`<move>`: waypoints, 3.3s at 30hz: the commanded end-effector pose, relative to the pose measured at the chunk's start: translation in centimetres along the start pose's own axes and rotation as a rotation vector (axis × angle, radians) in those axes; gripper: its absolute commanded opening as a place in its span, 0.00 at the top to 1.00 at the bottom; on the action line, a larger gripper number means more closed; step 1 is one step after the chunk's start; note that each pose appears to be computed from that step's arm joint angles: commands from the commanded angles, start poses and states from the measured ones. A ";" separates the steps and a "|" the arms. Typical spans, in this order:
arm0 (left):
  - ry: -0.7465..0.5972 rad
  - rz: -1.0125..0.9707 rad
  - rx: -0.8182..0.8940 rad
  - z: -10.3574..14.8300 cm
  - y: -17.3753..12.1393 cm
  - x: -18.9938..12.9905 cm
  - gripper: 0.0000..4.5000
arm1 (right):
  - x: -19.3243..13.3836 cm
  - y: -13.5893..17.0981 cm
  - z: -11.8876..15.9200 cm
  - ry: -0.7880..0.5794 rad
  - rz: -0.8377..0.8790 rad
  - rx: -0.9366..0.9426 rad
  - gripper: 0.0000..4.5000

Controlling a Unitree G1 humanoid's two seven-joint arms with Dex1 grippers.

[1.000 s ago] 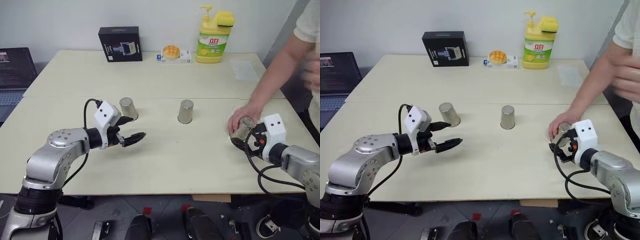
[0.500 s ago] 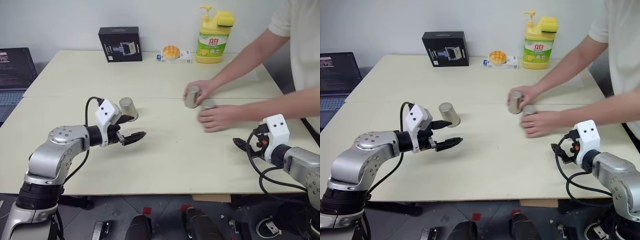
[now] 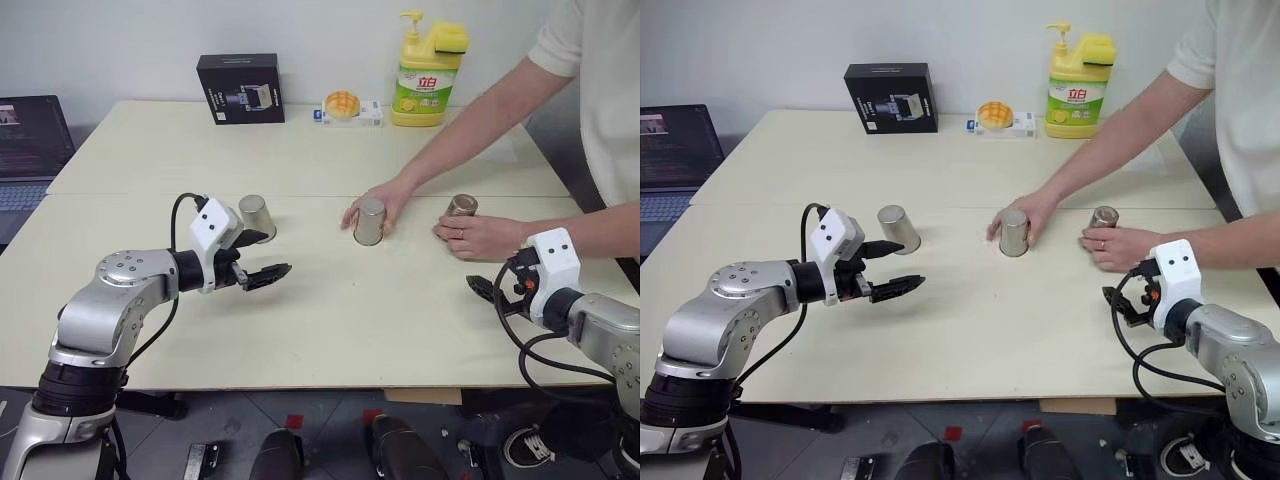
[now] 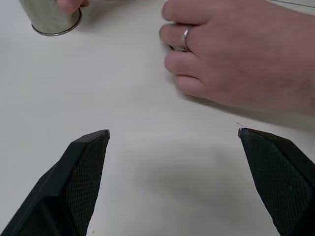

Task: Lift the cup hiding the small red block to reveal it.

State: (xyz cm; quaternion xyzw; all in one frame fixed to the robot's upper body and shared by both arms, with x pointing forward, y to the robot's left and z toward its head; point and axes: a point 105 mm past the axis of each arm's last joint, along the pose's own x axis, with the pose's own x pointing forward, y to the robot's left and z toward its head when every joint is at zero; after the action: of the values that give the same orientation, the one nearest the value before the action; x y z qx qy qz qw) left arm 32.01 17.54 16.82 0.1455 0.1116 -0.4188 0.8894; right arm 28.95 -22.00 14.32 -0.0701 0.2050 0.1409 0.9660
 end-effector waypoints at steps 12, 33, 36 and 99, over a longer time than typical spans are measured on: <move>-0.258 0.104 0.035 2.4 -2.0 8.7 0.00 | -2.9 4.7 4.3 -0.250 0.272 -0.130 0.01; -0.353 0.049 0.002 4.9 -3.5 20.0 0.00 | -6.0 8.0 4.0 -0.328 0.279 -0.146 0.01; -0.363 0.047 0.001 5.1 -3.5 20.1 0.09 | -6.0 8.1 3.9 -0.331 0.266 -0.141 0.00; -0.288 0.101 -0.009 5.1 -4.3 21.9 0.00 | -6.1 8.6 3.5 -0.318 0.201 -0.094 0.00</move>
State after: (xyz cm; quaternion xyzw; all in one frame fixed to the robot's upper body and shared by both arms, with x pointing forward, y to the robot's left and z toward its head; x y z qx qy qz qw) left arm 42.51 -1.51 11.87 0.0756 0.0064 -0.3889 0.9182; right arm 22.99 -15.37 18.21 -0.0615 0.0794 0.2465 0.9639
